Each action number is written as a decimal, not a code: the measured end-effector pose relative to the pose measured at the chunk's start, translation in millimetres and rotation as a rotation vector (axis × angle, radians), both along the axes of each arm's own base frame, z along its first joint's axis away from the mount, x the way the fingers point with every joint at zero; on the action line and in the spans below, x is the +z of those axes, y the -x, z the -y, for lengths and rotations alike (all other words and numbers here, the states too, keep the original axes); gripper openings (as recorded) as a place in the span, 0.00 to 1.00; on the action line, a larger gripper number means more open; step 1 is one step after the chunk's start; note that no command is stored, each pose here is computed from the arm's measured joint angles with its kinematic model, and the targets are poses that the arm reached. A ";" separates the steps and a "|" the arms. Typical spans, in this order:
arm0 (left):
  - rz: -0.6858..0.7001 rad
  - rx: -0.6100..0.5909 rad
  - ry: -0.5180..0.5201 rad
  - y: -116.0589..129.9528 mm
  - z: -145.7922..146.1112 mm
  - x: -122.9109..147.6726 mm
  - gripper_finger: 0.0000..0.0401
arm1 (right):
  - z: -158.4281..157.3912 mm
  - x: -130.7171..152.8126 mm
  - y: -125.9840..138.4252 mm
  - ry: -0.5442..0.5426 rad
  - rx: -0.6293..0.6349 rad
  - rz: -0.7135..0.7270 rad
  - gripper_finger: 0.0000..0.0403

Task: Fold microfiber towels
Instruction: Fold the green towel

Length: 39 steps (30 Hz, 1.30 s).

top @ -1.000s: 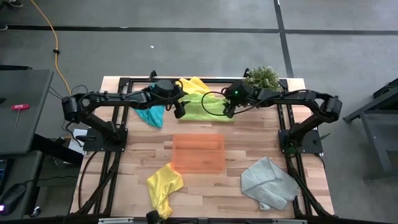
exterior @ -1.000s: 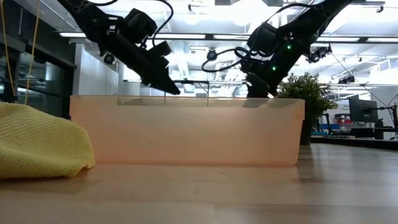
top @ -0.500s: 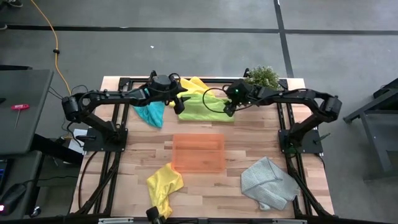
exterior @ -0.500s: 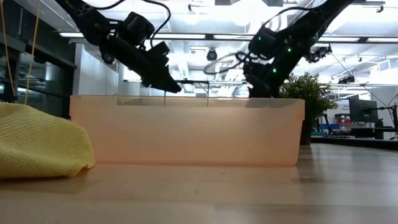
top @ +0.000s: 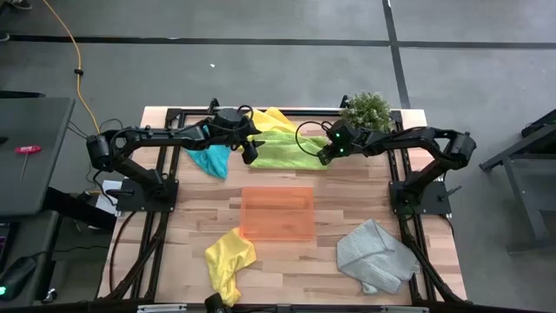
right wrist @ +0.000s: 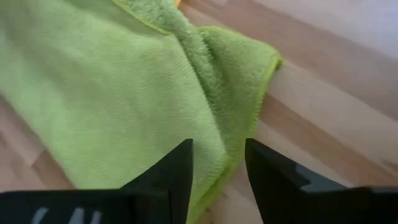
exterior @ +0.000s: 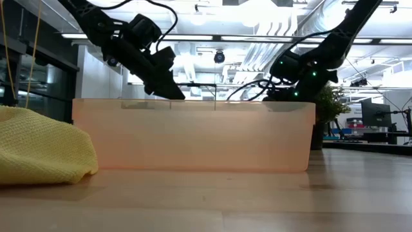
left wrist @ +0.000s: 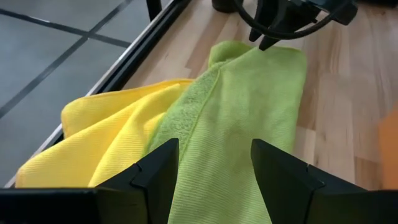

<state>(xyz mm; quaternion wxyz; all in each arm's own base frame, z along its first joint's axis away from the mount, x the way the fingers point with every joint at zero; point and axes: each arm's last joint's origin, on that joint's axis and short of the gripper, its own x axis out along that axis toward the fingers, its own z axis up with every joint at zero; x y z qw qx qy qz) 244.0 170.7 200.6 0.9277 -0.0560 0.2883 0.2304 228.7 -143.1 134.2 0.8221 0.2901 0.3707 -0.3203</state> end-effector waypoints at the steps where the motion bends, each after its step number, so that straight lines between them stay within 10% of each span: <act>1: 0.000 -0.003 0.000 -0.5 0.8 0.0 0.48 | -0.3 0.0 -0.2 -0.014 0.001 0.009 0.33; 15: -0.022 -0.018 0.030 -3.0 7.7 -2.6 0.48 | -2.7 0.3 -1.7 -0.095 -0.016 0.057 0.31; 26: -0.026 -0.008 0.023 -2.7 7.3 -2.7 0.48 | 1.4 11.0 -12.1 0.001 0.023 0.135 0.04; 39: -0.062 0.008 0.007 -1.2 7.2 -4.4 0.48 | -9.2 29.2 -33.6 0.460 0.206 0.002 0.00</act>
